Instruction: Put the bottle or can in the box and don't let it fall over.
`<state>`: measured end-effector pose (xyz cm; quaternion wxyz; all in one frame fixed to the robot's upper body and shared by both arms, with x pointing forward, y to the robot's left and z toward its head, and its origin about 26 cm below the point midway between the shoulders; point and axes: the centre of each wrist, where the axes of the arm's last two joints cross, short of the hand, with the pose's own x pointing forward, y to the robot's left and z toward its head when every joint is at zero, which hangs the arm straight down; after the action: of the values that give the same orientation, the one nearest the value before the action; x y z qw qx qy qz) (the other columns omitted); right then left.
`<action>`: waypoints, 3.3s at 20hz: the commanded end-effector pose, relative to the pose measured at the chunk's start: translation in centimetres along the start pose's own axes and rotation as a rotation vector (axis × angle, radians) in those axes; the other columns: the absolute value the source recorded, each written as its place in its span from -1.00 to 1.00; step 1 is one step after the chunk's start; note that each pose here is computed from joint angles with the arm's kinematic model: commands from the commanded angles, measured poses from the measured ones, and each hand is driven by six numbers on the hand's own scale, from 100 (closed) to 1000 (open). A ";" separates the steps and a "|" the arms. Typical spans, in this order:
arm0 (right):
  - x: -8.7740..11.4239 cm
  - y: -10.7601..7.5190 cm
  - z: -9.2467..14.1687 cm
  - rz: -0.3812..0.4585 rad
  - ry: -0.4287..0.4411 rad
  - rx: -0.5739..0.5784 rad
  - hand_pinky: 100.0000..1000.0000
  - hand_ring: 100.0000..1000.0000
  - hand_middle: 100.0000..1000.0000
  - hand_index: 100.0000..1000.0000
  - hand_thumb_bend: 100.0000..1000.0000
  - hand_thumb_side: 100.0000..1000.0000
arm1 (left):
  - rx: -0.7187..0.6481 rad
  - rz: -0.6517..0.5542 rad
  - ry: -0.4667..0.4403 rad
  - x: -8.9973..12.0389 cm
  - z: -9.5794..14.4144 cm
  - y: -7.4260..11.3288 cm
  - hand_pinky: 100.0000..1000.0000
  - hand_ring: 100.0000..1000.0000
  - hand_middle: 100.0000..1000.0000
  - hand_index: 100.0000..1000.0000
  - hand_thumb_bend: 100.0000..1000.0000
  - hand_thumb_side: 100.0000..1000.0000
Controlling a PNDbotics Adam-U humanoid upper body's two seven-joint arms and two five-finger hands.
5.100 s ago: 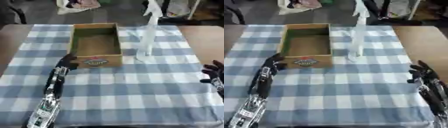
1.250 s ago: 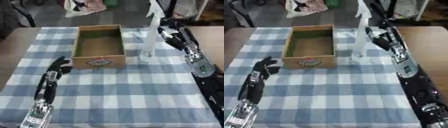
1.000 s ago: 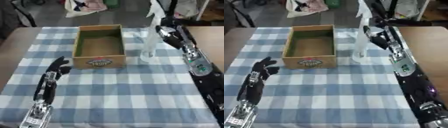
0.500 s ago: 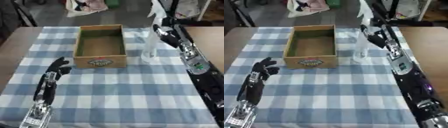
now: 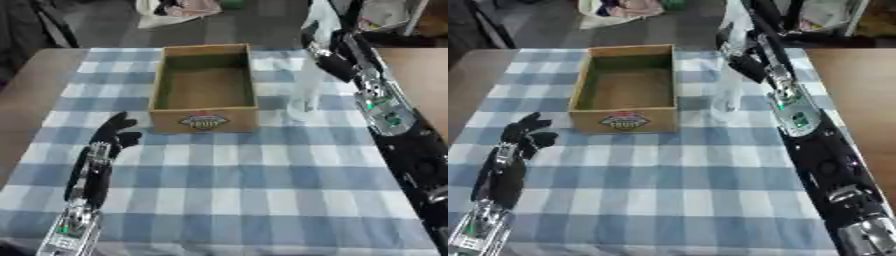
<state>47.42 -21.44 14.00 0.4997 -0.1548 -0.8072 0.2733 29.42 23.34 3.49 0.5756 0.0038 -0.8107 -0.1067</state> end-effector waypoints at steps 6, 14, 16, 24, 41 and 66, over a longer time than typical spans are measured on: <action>2.0 -2.5 -1.5 0.017 -0.065 -0.052 0.36 0.80 0.72 1.00 -0.51 0.21 | -0.016 0.000 -0.042 1.0 -0.8 -0.1 0.51 0.38 0.47 0.82 -0.26 0.92; 3.1 -2.8 -2.1 0.009 -0.098 -0.058 0.34 0.78 0.70 1.00 -0.50 0.20 | -0.015 0.000 -0.039 1.0 -0.7 -0.1 0.51 0.37 0.46 0.82 -0.25 0.92; 3.3 -2.9 -2.1 0.005 -0.106 -0.057 0.34 0.77 0.69 1.00 -0.51 0.19 | -0.015 0.000 -0.038 0.9 -0.7 -0.1 0.51 0.37 0.46 0.82 -0.25 0.92; 3.3 -2.6 -2.2 -0.011 -0.096 -0.052 0.30 0.75 0.66 1.00 -0.54 0.16 | -0.014 0.002 -0.038 0.9 -0.7 -0.2 0.51 0.37 0.46 0.82 -0.25 0.92; 2.4 -1.9 -2.0 -0.046 -0.059 -0.037 0.22 0.64 0.54 0.88 -0.78 0.04 | -0.009 0.002 -0.038 0.9 -0.7 -0.1 0.51 0.37 0.46 0.82 -0.24 0.92; 2.5 -2.0 -2.0 -0.139 -0.058 -0.162 -0.15 -0.10 -0.44 -0.28 -1.00 -0.73 | -0.004 0.001 -0.040 1.0 -0.8 -0.1 0.50 0.36 0.45 0.82 -0.23 0.92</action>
<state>47.97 -21.17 16.25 0.4958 -0.1293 -0.8393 0.1816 29.53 22.94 3.72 0.5728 -0.0014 -0.8128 -0.1064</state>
